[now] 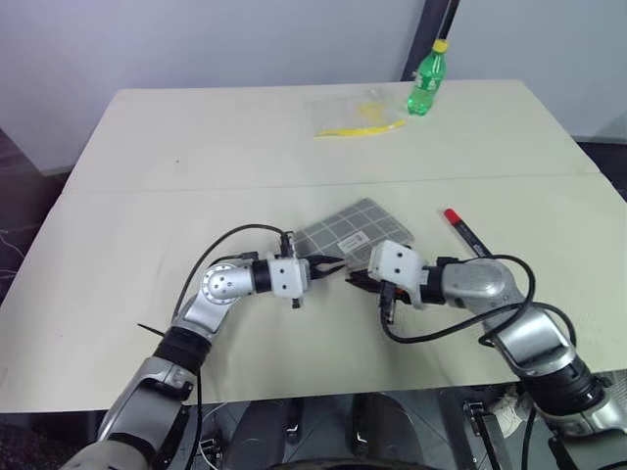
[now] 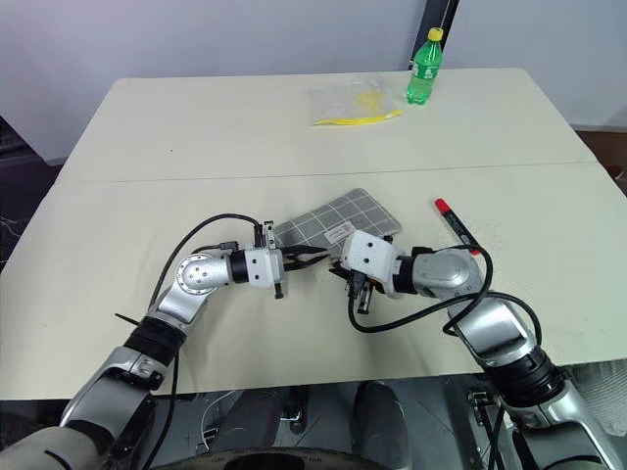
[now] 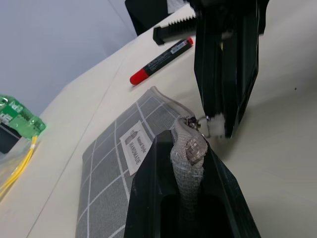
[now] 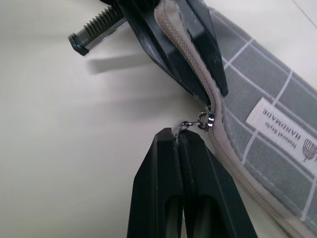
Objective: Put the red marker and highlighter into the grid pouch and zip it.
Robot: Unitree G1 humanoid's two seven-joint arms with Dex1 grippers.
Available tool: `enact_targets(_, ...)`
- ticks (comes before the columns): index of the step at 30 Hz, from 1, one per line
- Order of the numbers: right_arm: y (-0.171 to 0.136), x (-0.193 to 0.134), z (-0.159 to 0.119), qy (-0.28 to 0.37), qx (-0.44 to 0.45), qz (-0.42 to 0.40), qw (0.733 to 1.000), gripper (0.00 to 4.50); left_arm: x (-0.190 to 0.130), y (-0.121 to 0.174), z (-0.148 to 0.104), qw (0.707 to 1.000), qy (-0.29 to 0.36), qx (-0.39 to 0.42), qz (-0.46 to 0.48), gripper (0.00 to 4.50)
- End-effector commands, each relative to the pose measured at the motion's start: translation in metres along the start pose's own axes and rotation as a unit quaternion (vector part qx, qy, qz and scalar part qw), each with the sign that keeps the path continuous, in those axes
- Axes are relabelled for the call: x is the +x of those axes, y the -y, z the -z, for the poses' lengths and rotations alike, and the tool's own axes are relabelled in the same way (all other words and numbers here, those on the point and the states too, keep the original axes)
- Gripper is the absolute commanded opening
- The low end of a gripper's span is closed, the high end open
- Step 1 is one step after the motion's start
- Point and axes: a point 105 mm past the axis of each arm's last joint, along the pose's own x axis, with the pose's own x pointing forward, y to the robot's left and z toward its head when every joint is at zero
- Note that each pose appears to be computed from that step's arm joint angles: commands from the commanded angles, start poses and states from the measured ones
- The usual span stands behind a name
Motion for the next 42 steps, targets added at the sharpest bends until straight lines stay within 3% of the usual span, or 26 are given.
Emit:
enact_targets(1,-0.007,-0.002,-0.017,0.045,0.034,-0.02,0.998,0.96,0.002,-0.008,-0.009,1.0,0.016,0.018,-0.015,0.0)
enact_targets(4,-0.015,-0.014,-0.015,0.05,0.049,-0.035,0.997,2.45,0.001,-0.008,-0.009,0.999,0.016,0.026,-0.015,0.0)
enact_targets(7,-0.012,-0.038,0.005,0.028,0.078,0.01,0.997,4.12,-0.002,-0.013,-0.014,0.997,0.027,0.062,-0.027,0.0)
enact_targets(8,-0.012,-0.047,0.012,0.021,0.096,0.021,0.995,4.43,-0.004,-0.013,-0.014,0.997,0.028,0.072,-0.027,0.0)
enact_targets(11,-0.016,-0.078,0.021,0.035,0.172,0.046,0.983,4.43,-0.009,-0.008,-0.011,0.996,0.024,0.081,-0.016,0.0)
enact_targets(14,-0.005,-0.117,0.034,0.028,0.198,0.127,0.972,4.43,-0.014,-0.007,-0.008,0.996,0.022,0.08,-0.02,0.0)
enact_targets(19,0.013,-0.168,0.076,-0.042,0.206,0.242,0.947,4.43,-0.015,-0.007,-0.008,0.996,0.029,0.075,-0.027,0.0)
enact_targets(23,0.009,-0.187,0.097,-0.059,0.248,0.258,0.932,4.43,-0.014,-0.009,-0.012,0.996,0.04,0.073,-0.031,0.0)
enact_targets(26,-0.002,-0.196,0.129,-0.128,0.271,0.263,0.917,4.43,-0.014,-0.011,-0.014,0.996,0.043,0.075,-0.029,0.0)
enact_targets(30,-0.006,-0.197,0.155,-0.137,0.332,0.278,0.891,4.43,-0.015,-0.009,-0.013,0.996,0.04,0.08,-0.02,0.0)
enact_targets(33,-0.016,-0.187,0.158,-0.134,0.361,0.247,0.889,3.56,-0.017,-0.01,-0.012,0.996,0.038,0.078,-0.023,0.0)
enact_targets(36,-0.009,-0.179,0.15,-0.118,0.339,0.244,0.901,2.02,-0.017,-0.011,-0.012,0.996,0.038,0.078,-0.025,0.0)
enact_targets(38,-0.002,-0.159,0.127,-0.068,0.323,0.224,0.917,0.94,-0.017,-0.011,-0.012,0.996,0.037,0.076,-0.028,0.0)
enact_targets(42,0.004,-0.129,0.099,-0.03,0.285,0.197,0.938,0.78,-0.017,-0.013,-0.013,0.996,0.038,0.067,-0.035,0.0)
